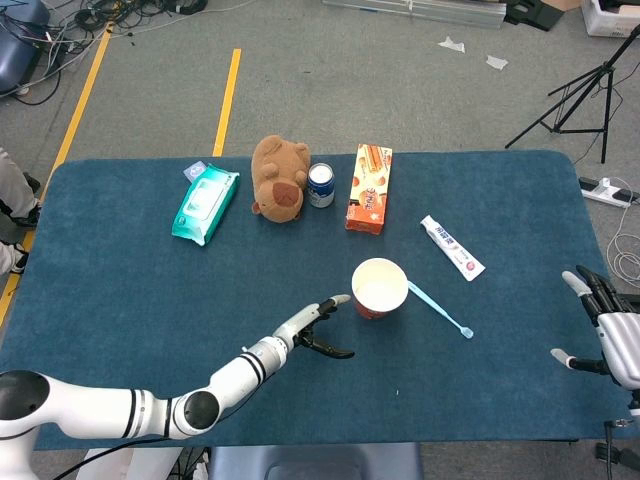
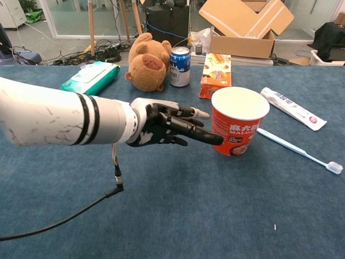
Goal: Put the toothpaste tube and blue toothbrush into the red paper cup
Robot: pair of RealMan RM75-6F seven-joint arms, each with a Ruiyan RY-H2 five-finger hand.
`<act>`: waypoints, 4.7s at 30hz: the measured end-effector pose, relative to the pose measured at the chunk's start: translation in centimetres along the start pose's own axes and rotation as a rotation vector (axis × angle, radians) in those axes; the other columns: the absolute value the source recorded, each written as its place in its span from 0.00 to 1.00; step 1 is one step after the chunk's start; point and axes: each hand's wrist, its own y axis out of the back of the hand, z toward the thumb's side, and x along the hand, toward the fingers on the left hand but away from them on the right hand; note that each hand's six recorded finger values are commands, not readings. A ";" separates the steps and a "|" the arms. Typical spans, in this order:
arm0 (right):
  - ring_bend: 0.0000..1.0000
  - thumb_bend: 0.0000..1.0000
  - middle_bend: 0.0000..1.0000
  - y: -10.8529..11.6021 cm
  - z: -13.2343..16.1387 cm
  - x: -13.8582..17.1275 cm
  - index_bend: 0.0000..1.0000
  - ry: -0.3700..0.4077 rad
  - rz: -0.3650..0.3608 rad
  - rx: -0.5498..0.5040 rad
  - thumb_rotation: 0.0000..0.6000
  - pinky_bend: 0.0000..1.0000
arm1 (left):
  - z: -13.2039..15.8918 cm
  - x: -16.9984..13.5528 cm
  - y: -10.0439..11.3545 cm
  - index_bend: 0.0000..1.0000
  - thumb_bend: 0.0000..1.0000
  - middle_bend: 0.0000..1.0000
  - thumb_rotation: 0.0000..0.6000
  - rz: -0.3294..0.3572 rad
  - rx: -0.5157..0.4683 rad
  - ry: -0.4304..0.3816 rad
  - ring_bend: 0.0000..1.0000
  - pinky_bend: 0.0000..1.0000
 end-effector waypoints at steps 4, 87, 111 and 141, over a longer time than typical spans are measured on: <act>0.00 0.00 0.00 0.0 0.2 -0.3 0.00 -0.002 -0.003 0.005 1.00 0.25 | 0.1 -1.7 1.6 0.00 0.00 0.02 1.00 0.045 0.048 -0.019 0.01 0.00; 0.00 0.00 0.00 -14.2 12.2 -26.4 0.00 -0.302 -0.020 0.083 1.00 0.22 | -14.6 -28.1 22.1 0.00 0.00 0.01 1.00 0.748 0.885 0.133 0.00 0.00; 0.00 0.00 0.00 -15.7 13.5 -28.8 0.00 -0.330 0.043 0.080 1.00 0.22 | -15.2 -29.3 22.4 0.00 0.00 0.01 1.00 0.758 0.870 0.149 0.00 0.00; 0.00 0.00 0.00 -15.1 8.4 -28.4 0.00 -0.423 0.083 0.147 1.00 0.22 | -15.0 -29.1 22.0 0.00 0.00 0.01 1.00 0.749 0.879 0.151 0.00 0.00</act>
